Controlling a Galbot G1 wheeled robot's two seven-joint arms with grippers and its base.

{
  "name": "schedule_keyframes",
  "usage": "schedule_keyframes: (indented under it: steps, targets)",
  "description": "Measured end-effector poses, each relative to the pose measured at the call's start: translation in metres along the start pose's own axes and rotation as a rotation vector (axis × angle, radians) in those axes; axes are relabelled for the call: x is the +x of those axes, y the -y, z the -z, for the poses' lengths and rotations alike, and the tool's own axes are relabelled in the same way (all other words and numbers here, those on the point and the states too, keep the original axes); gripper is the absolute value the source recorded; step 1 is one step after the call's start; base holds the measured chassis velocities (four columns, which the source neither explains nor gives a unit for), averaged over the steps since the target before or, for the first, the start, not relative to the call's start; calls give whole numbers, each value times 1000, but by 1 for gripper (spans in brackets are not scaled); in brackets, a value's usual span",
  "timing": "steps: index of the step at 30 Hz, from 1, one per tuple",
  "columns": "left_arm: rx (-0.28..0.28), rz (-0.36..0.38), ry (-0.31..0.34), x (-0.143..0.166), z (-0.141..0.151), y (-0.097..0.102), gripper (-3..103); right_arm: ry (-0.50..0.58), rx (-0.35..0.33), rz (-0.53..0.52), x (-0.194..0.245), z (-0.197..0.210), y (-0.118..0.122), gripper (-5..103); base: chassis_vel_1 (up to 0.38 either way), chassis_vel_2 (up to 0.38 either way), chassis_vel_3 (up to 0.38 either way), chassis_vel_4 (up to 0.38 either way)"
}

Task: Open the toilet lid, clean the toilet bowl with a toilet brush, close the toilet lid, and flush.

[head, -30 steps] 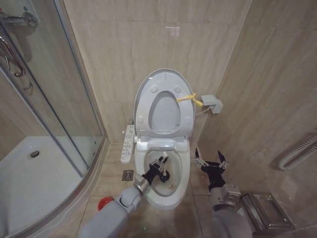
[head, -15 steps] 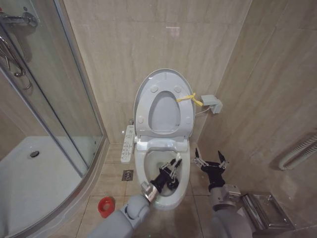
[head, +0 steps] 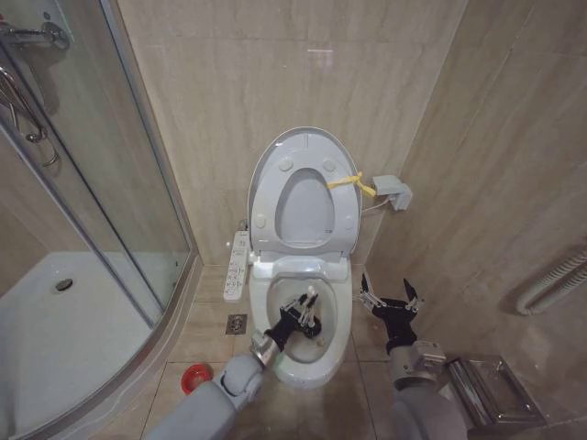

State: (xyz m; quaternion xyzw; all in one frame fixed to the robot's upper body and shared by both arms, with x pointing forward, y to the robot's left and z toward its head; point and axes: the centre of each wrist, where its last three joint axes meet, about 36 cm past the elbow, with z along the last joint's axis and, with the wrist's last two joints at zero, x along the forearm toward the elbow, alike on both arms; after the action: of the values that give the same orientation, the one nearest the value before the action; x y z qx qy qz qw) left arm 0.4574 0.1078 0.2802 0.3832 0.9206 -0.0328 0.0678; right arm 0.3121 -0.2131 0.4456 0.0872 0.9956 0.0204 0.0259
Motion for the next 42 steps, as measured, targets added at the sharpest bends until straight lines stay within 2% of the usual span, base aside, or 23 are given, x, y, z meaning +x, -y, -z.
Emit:
schedule_keyframes:
  steps: [2, 4, 5, 7, 12, 15, 19, 21, 24, 27, 30, 34, 40, 42]
  targets:
    - [7, -5, 13, -2, 4, 3, 18, 0, 0, 0, 0, 0, 0, 100, 0, 0, 0, 0]
    - [31, -37, 46, -5, 11, 21, 18, 0, 0, 0, 0, 0, 0, 100, 0, 0, 0, 0]
    - [31, -37, 46, -5, 11, 21, 18, 0, 0, 0, 0, 0, 0, 100, 0, 0, 0, 0]
    - [49, -61, 63, -6, 12, 35, 18, 0, 0, 0, 0, 0, 0, 100, 0, 0, 0, 0]
    - [68, -89, 49, -6, -3, 54, 18, 0, 0, 0, 0, 0, 0, 100, 0, 0, 0, 0]
    - [66, -84, 26, -3, -12, 50, 18, 0, 0, 0, 0, 0, 0, 100, 0, 0, 0, 0]
    - [50, -48, -5, -6, -19, 26, 18, 0, 0, 0, 0, 0, 0, 100, 0, 0, 0, 0]
    - [29, -29, -32, -10, -16, 9, 18, 0, 0, 0, 0, 0, 0, 100, 0, 0, 0, 0]
    - [18, -30, -22, -16, -8, 3, 18, 0, 0, 0, 0, 0, 0, 100, 0, 0, 0, 0]
    - [22, -52, 17, -21, 4, 10, 18, 0, 0, 0, 0, 0, 0, 100, 0, 0, 0, 0]
    - [40, -94, 72, -22, 10, 30, 18, 0, 0, 0, 0, 0, 0, 100, 0, 0, 0, 0]
    - [53, -115, 82, -22, 4, 41, 18, 0, 0, 0, 0, 0, 0, 100, 0, 0, 0, 0]
    - [39, -101, 22, -14, -18, 28, 18, 0, 0, 0, 0, 0, 0, 100, 0, 0, 0, 0]
    - [13, -77, -5, -11, -27, 12, 18, 0, 0, 0, 0, 0, 0, 100, 0, 0, 0, 0]
